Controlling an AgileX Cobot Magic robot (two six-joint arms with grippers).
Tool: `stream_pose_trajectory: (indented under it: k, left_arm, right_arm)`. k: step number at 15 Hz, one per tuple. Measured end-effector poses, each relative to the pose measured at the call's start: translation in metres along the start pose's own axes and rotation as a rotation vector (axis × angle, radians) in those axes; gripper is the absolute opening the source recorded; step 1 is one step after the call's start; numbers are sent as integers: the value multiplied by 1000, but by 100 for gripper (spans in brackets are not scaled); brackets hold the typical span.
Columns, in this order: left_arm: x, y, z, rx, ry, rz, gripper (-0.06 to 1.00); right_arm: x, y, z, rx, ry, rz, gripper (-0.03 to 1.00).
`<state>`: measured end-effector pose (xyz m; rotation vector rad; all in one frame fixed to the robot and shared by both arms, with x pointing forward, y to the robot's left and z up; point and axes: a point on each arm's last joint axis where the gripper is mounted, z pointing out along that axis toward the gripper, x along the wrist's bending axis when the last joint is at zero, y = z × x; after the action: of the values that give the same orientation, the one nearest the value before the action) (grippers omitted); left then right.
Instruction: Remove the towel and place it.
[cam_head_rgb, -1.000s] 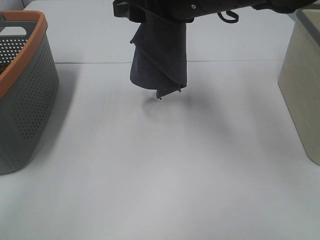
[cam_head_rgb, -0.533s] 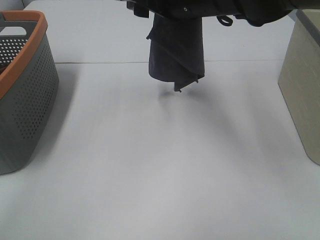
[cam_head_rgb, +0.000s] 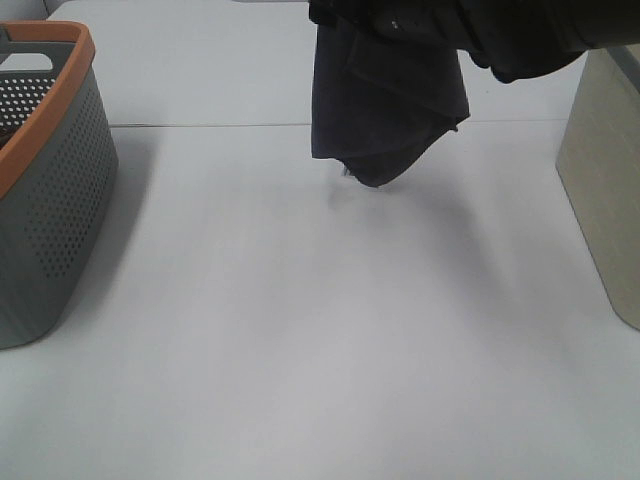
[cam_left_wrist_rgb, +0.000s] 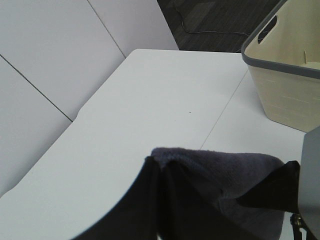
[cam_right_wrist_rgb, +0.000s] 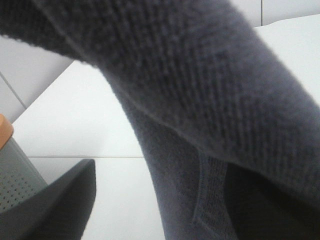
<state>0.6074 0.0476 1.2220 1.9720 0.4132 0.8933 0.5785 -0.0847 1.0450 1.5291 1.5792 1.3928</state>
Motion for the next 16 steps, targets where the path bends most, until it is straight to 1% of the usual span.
stream_pose_trajectory:
  k: [3, 4, 5, 6, 7, 11, 13, 15, 16]
  left_arm:
    - [0, -1, 0, 14, 1, 12, 0]
    - [0, -2, 0, 19, -1, 12, 0]
    - [0, -2, 0, 19, -1, 12, 0]
    - [0, -2, 0, 19, -1, 12, 0]
    - [0, -2, 0, 20, -3, 12, 0]
    - [-1, -3, 2, 25, -5, 12, 0]
    - [-3, -8, 8, 44, -17, -1, 0]
    - [-5, -14, 15, 68, -31, -4, 0]
    - [-6, -15, 16, 72, -33, -4, 0]
  right_arm:
    - [-7, -11, 9, 27, -67, -63, 64]
    - [-14, -17, 12, 56, -136, -113, 64]
    - [-18, -18, 11, 70, -172, -137, 63]
    - [-20, -19, 11, 82, -193, -150, 62]
    - [-20, -19, 11, 89, -194, -151, 62]
    - [-13, -23, 12, 121, -118, -84, 61]
    - [-10, -25, 12, 134, -90, -36, 61]
    - [-3, -28, 12, 169, -19, 21, 61]
    - [-1, -31, 13, 184, 1, 29, 61]
